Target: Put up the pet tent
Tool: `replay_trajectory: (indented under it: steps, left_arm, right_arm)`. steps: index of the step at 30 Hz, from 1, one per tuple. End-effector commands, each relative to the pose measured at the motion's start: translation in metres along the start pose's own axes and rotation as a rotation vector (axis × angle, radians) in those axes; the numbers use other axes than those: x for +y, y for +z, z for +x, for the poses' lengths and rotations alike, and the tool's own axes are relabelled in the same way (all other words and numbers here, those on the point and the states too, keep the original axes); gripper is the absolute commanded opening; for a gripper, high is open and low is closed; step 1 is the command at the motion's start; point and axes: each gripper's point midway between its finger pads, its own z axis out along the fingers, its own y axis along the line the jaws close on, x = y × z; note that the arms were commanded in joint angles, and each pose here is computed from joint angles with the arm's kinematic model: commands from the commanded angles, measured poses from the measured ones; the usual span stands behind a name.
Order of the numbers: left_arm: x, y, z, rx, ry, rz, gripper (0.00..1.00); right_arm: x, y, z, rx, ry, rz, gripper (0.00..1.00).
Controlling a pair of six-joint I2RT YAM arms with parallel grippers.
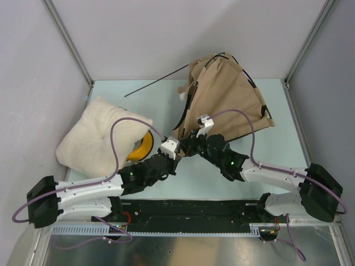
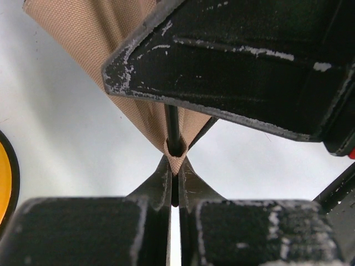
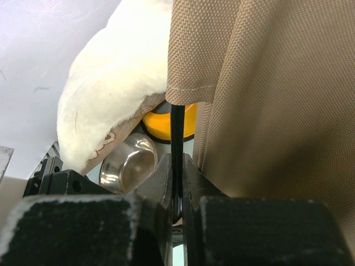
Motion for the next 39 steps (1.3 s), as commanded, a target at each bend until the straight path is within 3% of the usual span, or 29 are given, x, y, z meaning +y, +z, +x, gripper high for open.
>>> replay_trajectory:
  steps: [1,21,39]
  left_arm:
    - [-0.001,-0.015,0.041,0.173,0.05,0.059,0.0]
    - [-0.005,-0.021,0.018,0.148,-0.006,0.146,0.0]
    - [0.006,-0.026,0.018,0.118,-0.016,0.118,0.2]
  right_arm:
    - [-0.018,0.003,-0.063,-0.259,-0.02,0.107,0.0]
    - [-0.008,-0.003,-0.033,-0.185,-0.012,0.066,0.0]
    - [0.01,-0.014,-0.025,-0.157,-0.019,0.037,0.0]
